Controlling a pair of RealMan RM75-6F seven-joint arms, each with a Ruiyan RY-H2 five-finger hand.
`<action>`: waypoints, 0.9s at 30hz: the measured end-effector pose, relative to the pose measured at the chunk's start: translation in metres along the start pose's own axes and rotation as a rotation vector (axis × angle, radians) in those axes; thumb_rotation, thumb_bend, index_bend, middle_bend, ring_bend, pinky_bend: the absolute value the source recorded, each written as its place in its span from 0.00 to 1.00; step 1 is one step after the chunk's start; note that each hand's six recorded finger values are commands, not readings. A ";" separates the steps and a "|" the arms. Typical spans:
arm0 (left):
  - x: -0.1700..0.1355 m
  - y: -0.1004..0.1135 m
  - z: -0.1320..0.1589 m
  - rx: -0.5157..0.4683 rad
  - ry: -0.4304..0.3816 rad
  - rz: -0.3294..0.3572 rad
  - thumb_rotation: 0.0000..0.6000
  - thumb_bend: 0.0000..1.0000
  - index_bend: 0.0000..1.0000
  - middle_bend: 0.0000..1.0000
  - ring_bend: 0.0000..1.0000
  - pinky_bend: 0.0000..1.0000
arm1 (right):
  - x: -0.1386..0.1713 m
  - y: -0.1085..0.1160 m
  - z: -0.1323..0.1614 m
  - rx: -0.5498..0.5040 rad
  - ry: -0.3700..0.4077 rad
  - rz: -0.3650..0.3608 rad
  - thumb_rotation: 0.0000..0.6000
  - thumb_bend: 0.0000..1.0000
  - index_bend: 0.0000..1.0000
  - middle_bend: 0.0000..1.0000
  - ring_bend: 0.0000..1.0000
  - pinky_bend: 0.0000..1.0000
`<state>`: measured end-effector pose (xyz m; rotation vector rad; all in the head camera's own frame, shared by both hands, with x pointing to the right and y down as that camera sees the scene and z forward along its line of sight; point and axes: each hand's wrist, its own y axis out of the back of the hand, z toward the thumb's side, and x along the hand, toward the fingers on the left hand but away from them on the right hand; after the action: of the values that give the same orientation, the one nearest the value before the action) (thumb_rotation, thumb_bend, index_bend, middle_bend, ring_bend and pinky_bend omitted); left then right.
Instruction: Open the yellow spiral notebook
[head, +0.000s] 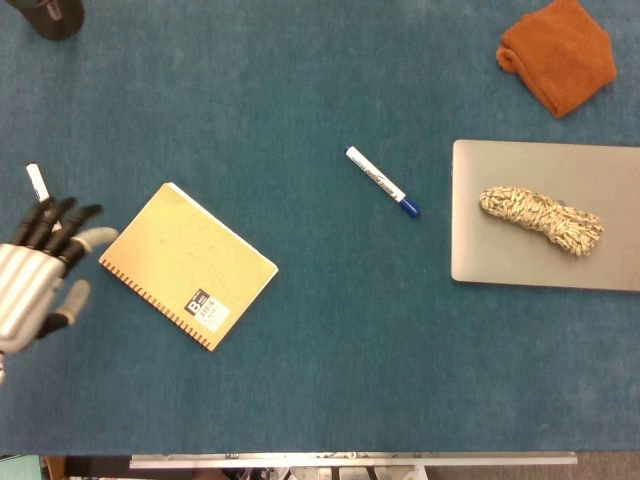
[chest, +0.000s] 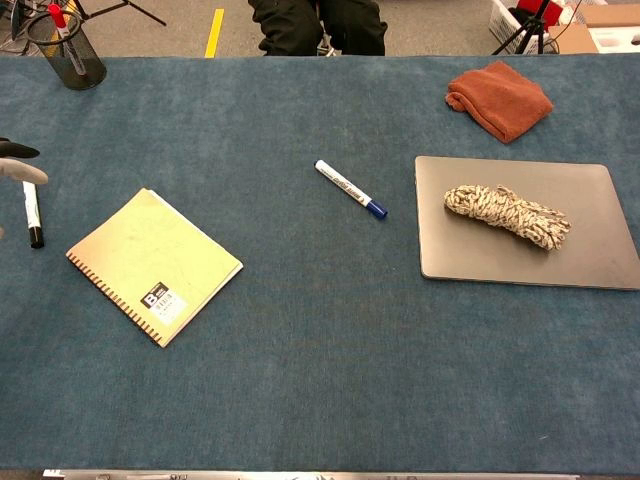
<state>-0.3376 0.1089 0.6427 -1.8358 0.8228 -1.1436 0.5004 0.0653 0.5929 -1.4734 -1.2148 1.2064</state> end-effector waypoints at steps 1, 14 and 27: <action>0.002 -0.001 0.003 0.007 -0.022 -0.013 1.00 0.42 0.22 0.10 0.00 0.00 | 0.000 0.000 0.000 0.001 0.000 0.001 1.00 0.19 0.16 0.21 0.10 0.18; 0.029 -0.037 0.047 0.080 -0.255 -0.161 1.00 0.33 0.04 0.00 0.00 0.00 | 0.002 -0.002 -0.002 0.001 -0.010 0.010 1.00 0.19 0.16 0.21 0.10 0.18; 0.056 -0.076 0.090 0.120 -0.374 -0.234 1.00 0.28 0.00 0.00 0.00 0.00 | 0.002 -0.004 -0.005 0.002 -0.019 0.014 1.00 0.19 0.16 0.21 0.10 0.18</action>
<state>-0.2258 0.1237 0.7073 -1.9977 0.3256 -0.9233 0.5047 0.0676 0.5972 -1.4742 -1.2177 1.2329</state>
